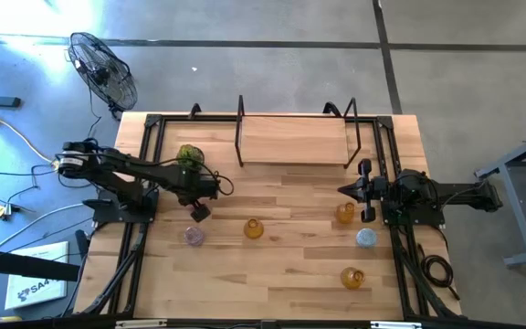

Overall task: Pick & Place candle stick holders
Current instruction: Put the pink patterned scented candle on the shelf

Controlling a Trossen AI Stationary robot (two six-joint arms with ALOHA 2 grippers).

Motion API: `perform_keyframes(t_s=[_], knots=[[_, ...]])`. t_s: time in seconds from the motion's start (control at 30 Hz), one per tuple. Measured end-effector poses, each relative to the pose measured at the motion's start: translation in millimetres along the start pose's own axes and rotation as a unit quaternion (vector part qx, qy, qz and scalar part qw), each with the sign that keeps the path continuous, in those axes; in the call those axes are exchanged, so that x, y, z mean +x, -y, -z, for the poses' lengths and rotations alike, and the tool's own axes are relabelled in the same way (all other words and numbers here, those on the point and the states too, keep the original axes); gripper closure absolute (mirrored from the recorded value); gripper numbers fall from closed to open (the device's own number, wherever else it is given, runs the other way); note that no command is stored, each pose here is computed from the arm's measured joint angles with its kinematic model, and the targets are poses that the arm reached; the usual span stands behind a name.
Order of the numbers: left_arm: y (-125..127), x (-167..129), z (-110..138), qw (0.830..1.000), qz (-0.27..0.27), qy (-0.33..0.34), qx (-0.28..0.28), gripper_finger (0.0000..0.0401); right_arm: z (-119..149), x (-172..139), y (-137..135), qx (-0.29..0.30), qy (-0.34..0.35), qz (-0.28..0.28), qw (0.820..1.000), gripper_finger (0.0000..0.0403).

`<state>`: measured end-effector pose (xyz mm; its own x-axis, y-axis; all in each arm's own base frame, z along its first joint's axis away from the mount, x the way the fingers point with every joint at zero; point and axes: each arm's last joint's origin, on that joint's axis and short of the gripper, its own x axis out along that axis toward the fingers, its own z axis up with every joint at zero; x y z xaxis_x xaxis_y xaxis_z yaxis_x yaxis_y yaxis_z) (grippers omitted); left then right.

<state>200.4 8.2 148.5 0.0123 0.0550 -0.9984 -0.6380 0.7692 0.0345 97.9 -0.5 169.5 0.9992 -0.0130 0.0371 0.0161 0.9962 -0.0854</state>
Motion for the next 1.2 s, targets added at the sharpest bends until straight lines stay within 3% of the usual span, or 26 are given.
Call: perform_keyframes(t_s=[0.2, 0.43, 0.67, 0.87, 1.0, 1.2], knots=[[0.7, 1.0, -0.5, 1.0, 0.005, -0.005, 0.026, 0.0031, 0.0, 0.0, 0.0, 0.0, 0.0, 0.0, 1.0, 0.0402], [1.6, 1.1, -2.0, 0.999, 0.005, 0.005, 0.039, 0.0113, 0.1, 0.0, 0.0, 0.0, 0.0, 0.0, 1.0, 0.0402], [3.2, 1.3, -2.9, 0.999, 0.019, 0.007, 0.04, 0.0113, 0.0, 0.0, 0.0, 0.0, 0.0, 0.0, 1.0, 0.0402], [7.0, -4.8, -2.9, 0.995, 0.086, 0.004, 0.047, 0.0113, 0.0, 0.0, 0.0, 0.0, 0.0, 0.0, 1.0, 0.0402], [13.8, -7.6, -7.1, 0.985, 0.152, 0.014, 0.082, 0.0113, 0.0, 0.0, 0.0, 0.0, 0.0, 0.0, 1.0, 0.0402], [21.0, -12.0, -20.5, 0.966, 0.211, 0.079, 0.129, 0.011, -0.1, 0.0, 0.0, 0.0, 0.0, 0.0, 1.0, 0.0402]])
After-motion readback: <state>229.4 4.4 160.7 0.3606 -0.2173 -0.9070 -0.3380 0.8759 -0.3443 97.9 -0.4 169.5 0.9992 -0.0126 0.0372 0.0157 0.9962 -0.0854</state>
